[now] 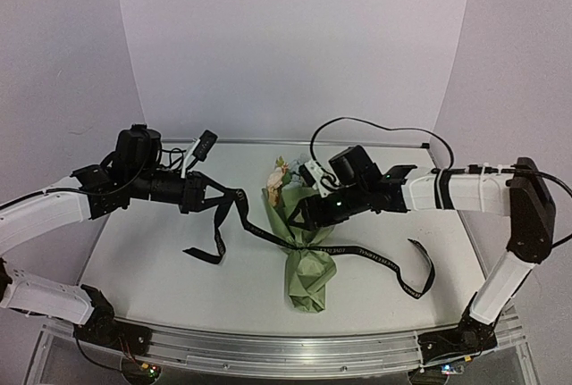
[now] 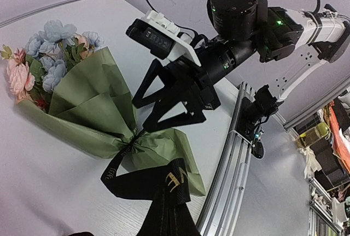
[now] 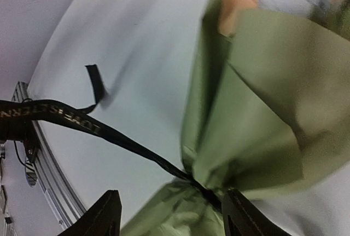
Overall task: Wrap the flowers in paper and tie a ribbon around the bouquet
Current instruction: Cross the half-tied ribbon over the folded bouquet.
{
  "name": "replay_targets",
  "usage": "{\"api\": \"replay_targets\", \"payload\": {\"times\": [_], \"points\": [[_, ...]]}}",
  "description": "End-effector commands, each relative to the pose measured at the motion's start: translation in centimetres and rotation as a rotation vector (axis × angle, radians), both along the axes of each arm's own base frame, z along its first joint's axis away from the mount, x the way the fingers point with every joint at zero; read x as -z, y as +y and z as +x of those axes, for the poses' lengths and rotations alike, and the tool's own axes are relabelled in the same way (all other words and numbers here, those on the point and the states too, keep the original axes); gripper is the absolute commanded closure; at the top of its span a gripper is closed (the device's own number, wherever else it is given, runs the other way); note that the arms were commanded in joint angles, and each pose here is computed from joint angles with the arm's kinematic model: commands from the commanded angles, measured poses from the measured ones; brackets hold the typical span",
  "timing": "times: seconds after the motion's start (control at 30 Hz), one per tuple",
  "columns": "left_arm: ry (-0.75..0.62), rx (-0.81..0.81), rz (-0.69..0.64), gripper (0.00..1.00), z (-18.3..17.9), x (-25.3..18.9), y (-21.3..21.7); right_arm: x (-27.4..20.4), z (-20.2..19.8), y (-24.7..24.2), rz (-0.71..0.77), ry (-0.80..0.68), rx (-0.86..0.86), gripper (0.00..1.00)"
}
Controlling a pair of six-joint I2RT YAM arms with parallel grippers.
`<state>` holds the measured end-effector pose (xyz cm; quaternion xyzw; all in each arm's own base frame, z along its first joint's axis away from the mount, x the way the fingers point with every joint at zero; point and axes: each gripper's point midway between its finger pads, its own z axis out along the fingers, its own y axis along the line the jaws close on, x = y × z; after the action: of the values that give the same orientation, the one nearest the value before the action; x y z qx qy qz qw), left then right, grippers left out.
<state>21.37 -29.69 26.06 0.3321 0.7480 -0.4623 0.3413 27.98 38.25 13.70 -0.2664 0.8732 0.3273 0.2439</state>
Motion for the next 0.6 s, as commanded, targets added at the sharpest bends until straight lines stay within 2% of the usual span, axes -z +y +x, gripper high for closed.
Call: {"api": "replay_targets", "payload": {"times": [0.0,0.23,0.4,0.57], "points": [[-0.112,-0.017,-0.047,1.00,0.2,-3.6,0.2,-4.2,-1.0,5.7,0.111,-0.179,-0.183,0.33],[-0.137,-0.074,-0.038,1.00,0.9,-3.9,0.8,-3.0,-2.1,9.1,0.072,-0.283,-0.294,0.25],[-0.130,-0.089,-0.026,1.00,1.1,-3.6,0.9,-2.7,-1.1,10.3,0.036,-0.356,-0.286,0.22],[-0.123,-0.103,-0.012,1.00,1.4,-3.1,1.0,-2.8,0.2,10.9,0.029,-0.383,-0.243,0.26]]}}
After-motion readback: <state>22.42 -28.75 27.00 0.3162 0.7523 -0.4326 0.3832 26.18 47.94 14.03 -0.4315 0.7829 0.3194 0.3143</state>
